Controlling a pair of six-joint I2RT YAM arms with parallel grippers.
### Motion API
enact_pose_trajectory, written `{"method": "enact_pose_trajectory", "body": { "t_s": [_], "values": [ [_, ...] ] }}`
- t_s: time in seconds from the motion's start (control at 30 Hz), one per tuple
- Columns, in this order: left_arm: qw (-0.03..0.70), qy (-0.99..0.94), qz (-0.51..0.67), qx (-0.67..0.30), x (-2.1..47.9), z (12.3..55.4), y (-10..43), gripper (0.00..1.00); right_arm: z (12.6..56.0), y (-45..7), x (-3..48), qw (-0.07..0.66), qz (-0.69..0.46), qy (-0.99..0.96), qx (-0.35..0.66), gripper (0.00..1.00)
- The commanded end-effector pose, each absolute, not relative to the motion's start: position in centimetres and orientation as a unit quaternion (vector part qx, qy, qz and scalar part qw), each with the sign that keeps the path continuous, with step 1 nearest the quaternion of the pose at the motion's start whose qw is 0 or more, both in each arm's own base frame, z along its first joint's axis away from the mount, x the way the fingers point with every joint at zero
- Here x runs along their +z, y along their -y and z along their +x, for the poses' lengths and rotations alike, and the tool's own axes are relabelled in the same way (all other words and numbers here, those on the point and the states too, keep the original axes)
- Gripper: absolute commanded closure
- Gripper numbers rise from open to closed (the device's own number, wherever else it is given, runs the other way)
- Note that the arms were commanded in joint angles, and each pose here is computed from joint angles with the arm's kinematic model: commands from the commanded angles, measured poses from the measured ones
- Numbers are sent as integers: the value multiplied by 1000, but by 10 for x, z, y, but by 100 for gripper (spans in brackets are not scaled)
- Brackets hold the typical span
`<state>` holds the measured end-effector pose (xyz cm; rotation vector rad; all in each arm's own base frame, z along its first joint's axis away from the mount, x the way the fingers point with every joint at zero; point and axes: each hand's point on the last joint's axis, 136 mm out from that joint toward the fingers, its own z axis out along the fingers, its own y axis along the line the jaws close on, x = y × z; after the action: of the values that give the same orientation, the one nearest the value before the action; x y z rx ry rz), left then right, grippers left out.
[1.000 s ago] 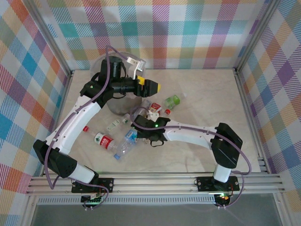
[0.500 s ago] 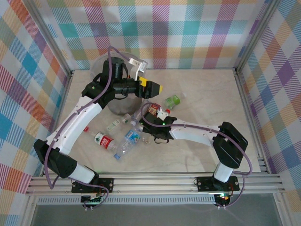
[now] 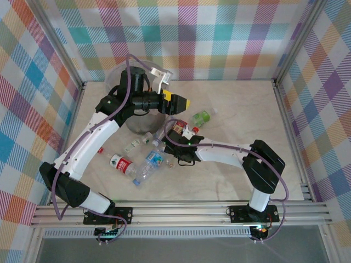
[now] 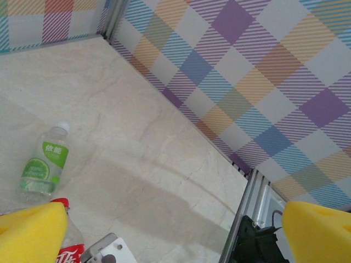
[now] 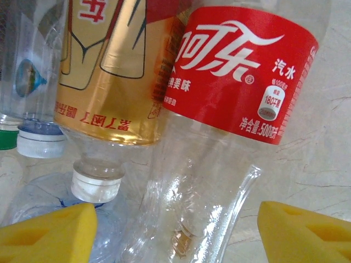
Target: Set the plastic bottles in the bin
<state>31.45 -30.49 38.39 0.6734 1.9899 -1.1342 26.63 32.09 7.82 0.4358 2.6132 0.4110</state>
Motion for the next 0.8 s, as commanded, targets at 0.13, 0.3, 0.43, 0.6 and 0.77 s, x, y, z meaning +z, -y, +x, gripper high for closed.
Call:
{"method": "enact_pose_trajectory", "body": {
  "t_s": [0.13,0.3,0.43,0.6,0.77],
  "values": [
    [375,-767,272,-444,389,309,309,0,265,-316,53,203,185,-951,145,25],
    [374,-768,274,-442,386,308,310,0,264,-315,43,196,184,-953,142,25],
    [366,-770,279,-442,381,307,316,0,263,-307,31,186,194,-952,143,25],
    [356,-773,285,-441,373,305,323,0,258,-287,28,190,191,-953,137,27],
    [346,-772,295,-444,369,297,333,0,246,-262,28,199,181,-956,118,31]
  ]
}}
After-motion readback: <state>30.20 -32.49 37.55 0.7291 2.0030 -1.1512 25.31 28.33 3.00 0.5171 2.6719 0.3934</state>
